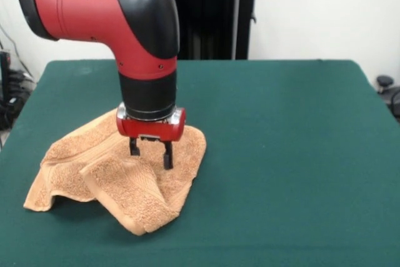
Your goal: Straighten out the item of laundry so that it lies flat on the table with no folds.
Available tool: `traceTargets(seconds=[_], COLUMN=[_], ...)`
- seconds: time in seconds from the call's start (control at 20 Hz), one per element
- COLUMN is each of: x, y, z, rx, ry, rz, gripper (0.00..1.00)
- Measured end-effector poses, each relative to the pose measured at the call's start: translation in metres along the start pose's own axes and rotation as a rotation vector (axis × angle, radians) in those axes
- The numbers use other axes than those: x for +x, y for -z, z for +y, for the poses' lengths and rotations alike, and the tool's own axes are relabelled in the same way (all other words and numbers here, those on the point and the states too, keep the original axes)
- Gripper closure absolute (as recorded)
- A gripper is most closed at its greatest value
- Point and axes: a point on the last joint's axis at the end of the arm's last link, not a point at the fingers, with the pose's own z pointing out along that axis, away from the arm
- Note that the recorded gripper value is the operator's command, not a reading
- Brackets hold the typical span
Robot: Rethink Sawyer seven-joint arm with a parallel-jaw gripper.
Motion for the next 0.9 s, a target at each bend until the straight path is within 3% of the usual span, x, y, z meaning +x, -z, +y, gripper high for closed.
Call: traceTargets(seconds=[0.3, 0.9], x=[0.017, 0.079], y=[0.008, 0.023], z=[-0.002, -0.016], rx=[0.007, 0.049], ry=[0.004, 0.004], rz=[-0.002, 0.091], gripper=[0.0, 0.0])
